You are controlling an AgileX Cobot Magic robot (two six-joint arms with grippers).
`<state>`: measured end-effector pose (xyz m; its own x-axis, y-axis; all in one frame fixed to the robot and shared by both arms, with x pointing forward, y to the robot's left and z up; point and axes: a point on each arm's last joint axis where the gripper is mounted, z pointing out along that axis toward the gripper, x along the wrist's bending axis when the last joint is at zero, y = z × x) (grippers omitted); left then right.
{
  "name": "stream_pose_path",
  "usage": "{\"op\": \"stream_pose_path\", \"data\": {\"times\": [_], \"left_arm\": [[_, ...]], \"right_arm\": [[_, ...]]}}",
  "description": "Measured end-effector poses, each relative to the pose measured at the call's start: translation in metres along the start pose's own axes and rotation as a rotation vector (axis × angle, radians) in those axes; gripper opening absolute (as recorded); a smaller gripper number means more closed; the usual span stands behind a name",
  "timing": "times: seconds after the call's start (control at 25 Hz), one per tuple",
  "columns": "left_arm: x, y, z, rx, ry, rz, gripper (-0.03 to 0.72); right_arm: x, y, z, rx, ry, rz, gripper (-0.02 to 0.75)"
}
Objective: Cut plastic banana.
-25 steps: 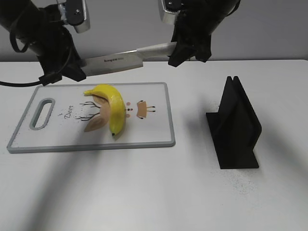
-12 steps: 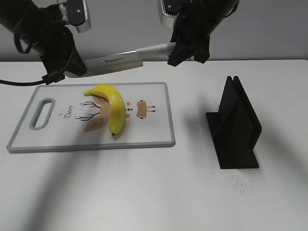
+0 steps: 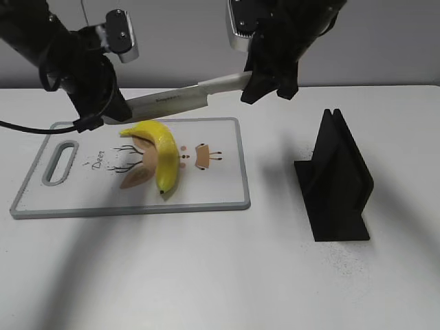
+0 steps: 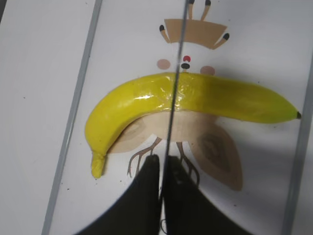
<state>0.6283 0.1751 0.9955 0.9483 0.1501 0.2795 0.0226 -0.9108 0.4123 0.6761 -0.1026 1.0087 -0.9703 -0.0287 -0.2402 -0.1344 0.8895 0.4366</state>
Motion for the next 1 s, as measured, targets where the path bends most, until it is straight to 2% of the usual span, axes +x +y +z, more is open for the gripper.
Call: {"op": "stream_pose_path", "data": {"times": [0.28,0.48,0.6,1.0], "left_arm": [[0.003,-0.006,0.017,0.008,0.007,-0.012,0.007],[-0.004,-0.026,0.076,0.025,-0.082,-0.094,0.010],[-0.003,-0.027,0.083,0.018,-0.099,-0.097,0.016],[-0.002,-0.024,0.077,0.010,-0.083,-0.099,0.017]], "right_arm": [[-0.004,-0.017,0.027,0.012,0.021,0.035,0.166],[0.002,-0.043,0.078,0.074,0.101,0.053,0.166],[0.004,-0.057,0.094,0.097,0.131,0.065,0.169],[-0.004,-0.047,0.085,0.101,0.143,0.030,0.169]]}}
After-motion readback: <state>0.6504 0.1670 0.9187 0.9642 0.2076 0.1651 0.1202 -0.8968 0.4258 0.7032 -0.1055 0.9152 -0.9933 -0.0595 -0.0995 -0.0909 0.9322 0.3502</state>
